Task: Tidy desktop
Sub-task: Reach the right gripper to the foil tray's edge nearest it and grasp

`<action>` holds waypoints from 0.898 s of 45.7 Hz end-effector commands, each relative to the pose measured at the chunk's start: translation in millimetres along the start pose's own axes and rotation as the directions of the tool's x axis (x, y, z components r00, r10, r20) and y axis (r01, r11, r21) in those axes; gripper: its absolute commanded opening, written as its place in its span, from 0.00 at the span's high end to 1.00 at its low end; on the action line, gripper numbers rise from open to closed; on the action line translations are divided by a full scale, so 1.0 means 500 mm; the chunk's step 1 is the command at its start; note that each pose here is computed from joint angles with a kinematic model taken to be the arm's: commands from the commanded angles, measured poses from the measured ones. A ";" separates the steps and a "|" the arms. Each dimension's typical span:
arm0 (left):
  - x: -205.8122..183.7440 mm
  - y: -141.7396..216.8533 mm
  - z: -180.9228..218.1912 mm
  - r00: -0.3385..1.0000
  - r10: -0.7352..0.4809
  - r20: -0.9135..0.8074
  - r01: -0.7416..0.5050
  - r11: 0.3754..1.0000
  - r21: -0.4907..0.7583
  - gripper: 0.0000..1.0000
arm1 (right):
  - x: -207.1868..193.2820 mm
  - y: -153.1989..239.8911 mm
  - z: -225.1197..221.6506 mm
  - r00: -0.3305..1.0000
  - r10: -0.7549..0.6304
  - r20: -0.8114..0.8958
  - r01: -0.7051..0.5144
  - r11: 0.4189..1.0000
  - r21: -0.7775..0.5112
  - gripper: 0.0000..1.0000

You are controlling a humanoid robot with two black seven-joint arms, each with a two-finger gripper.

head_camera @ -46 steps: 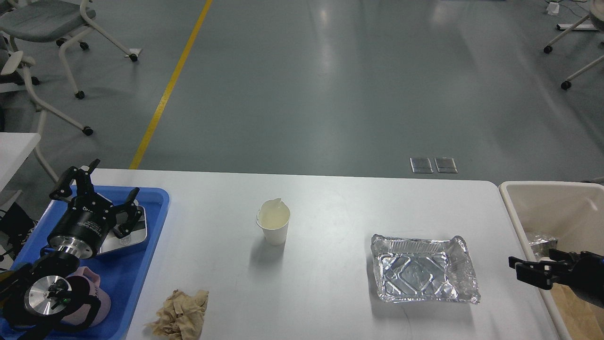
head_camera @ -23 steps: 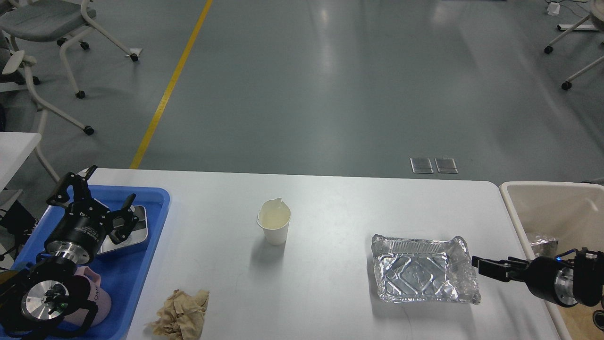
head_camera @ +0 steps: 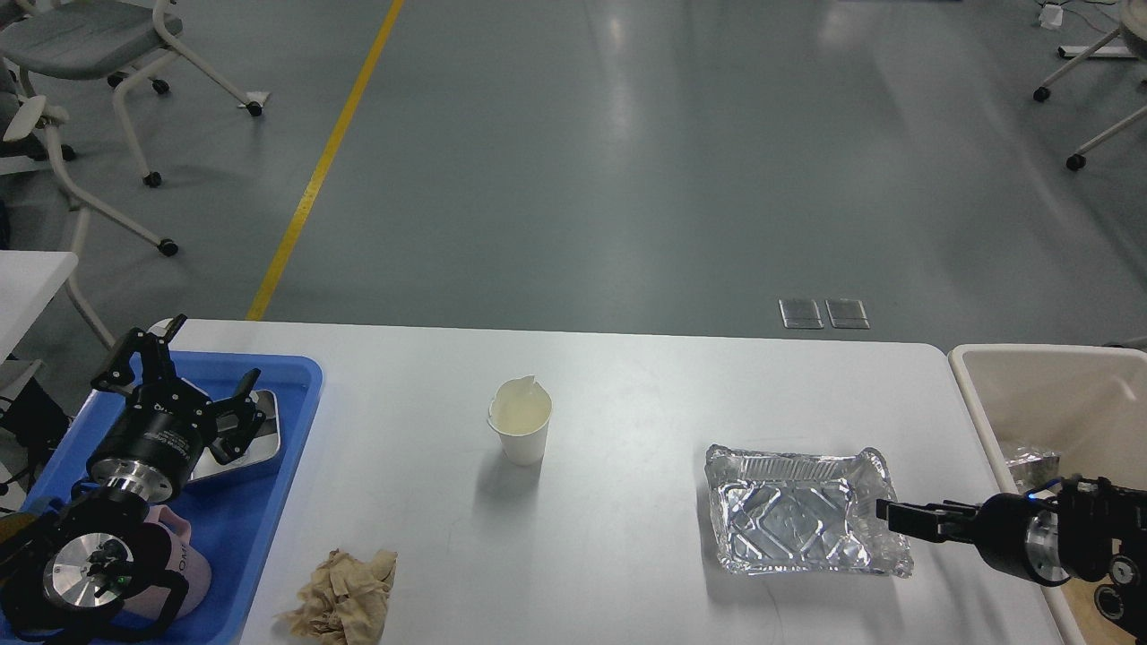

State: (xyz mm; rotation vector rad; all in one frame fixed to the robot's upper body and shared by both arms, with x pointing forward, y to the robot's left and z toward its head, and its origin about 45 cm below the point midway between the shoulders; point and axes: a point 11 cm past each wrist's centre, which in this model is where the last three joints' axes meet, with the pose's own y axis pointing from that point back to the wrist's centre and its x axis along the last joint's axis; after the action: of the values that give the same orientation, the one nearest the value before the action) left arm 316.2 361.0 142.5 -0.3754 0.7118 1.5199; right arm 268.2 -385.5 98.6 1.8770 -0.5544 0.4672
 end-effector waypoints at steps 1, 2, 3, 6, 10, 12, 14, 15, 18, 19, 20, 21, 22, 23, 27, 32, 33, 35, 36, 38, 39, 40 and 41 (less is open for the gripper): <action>0.000 0.000 0.000 1.000 0.000 0.001 0.000 1.000 0.000 0.04 | -0.006 -0.009 -0.012 1.000 -0.004 0.004 0.004 1.000 0.017 0.00; 0.000 0.000 0.000 1.000 0.000 0.001 0.000 1.000 0.000 0.04 | -0.009 -0.011 -0.013 1.000 -0.007 0.005 0.007 1.000 0.019 0.00; 0.000 0.000 0.000 1.000 0.000 0.001 0.000 1.000 0.000 0.04 | -0.011 -0.013 -0.016 1.000 -0.009 0.009 0.009 1.000 0.023 0.00; 0.000 0.000 0.000 1.000 0.000 0.001 0.000 1.000 0.000 0.04 | -0.018 -0.016 -0.019 1.000 -0.014 0.012 0.013 1.000 0.028 0.00; 0.000 0.000 0.000 1.000 0.000 0.001 0.000 1.000 0.000 0.04 | -0.021 -0.018 -0.022 1.000 -0.017 0.014 0.016 0.999 0.033 0.00; 0.001 0.000 0.001 1.000 0.001 0.002 -0.001 1.000 0.000 0.04 | -0.024 -0.020 -0.024 1.000 -0.019 0.014 0.018 0.999 0.035 0.00; 0.001 0.000 0.001 1.000 0.001 0.002 -0.001 1.000 0.000 0.04 | -0.026 -0.024 -0.025 1.000 -0.020 0.018 0.019 0.999 0.035 0.00; 0.001 0.000 0.002 1.000 0.001 0.004 -0.001 1.000 -0.001 0.04 | -0.027 -0.026 -0.023 1.000 -0.020 0.020 0.020 0.999 0.032 0.00; 0.001 0.000 0.002 1.000 0.001 0.004 -0.001 1.000 -0.001 0.04 | -0.035 -0.030 -0.018 0.999 -0.030 0.020 0.029 0.999 0.025 0.00; 0.001 0.000 0.002 1.000 0.001 0.004 -0.001 1.000 -0.001 0.04 | -0.038 -0.031 -0.017 0.999 -0.036 0.019 0.036 0.999 0.023 0.00; 0.001 0.000 0.002 1.000 0.001 0.004 -0.001 1.000 -0.001 0.04 | -0.043 -0.033 -0.020 0.999 -0.041 0.017 0.041 0.999 0.026 0.00; 0.001 0.000 0.002 1.000 0.001 0.004 -0.001 1.000 -0.001 0.04 | -0.046 -0.033 -0.019 0.999 -0.046 0.016 0.045 0.999 0.024 0.00; 0.001 0.000 0.002 1.000 0.001 0.004 -0.001 1.000 -0.001 0.04 | -0.048 -0.034 -0.019 0.999 -0.051 0.013 0.050 0.998 0.023 0.01; 0.001 0.000 0.002 1.000 0.001 0.004 -0.001 1.000 -0.001 0.04 | -0.050 -0.034 -0.019 0.999 -0.052 0.010 0.052 0.998 0.023 0.02; 0.001 0.000 0.002 1.000 0.000 0.003 0.000 1.000 -0.001 0.04 | -0.058 -0.041 -0.026 0.998 -0.059 0.007 0.059 0.998 0.031 0.07; 0.001 0.000 0.002 1.000 0.000 0.003 0.000 1.000 -0.001 0.04 | -0.061 -0.050 -0.019 0.998 -0.056 0.012 0.055 0.998 0.018 0.15; 0.001 0.000 0.002 1.000 0.000 0.003 0.000 1.000 -0.001 0.04 | -0.062 -0.051 -0.018 0.998 -0.055 0.012 0.054 0.998 0.017 0.17; 0.003 0.001 0.003 1.000 0.001 0.004 -0.001 1.000 0.000 0.04 | -0.063 -0.053 -0.017 0.999 -0.052 0.012 0.052 0.999 0.015 0.22; 0.003 0.001 0.003 1.000 0.001 0.004 -0.001 1.000 0.000 0.04 | -0.063 -0.054 -0.016 0.999 -0.052 0.013 0.052 0.999 0.013 0.25; 0.003 0.002 0.004 1.000 0.002 0.006 -0.002 1.000 0.000 0.04 | -0.062 -0.054 -0.013 0.999 -0.050 0.012 0.050 0.999 0.007 0.29; 0.003 0.002 0.004 1.000 0.002 0.006 -0.002 1.000 0.000 0.04 | -0.060 -0.054 -0.013 0.999 -0.047 0.011 0.047 0.999 0.007 0.33; 0.004 0.002 0.003 1.000 0.003 0.006 -0.003 1.000 0.001 0.04 | -0.060 -0.054 -0.012 0.999 -0.046 0.008 0.046 0.999 0.005 0.36; 0.005 0.003 0.002 1.000 0.004 0.006 -0.004 1.000 0.001 0.04 | -0.059 -0.054 -0.011 0.999 -0.042 0.006 0.042 0.999 0.003 0.39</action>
State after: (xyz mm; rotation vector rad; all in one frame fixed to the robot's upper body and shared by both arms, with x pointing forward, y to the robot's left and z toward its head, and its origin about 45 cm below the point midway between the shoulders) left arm 315.7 363.1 142.9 -0.3705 0.7077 1.5226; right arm 257.6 -364.9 64.2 1.9024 -0.5109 0.4257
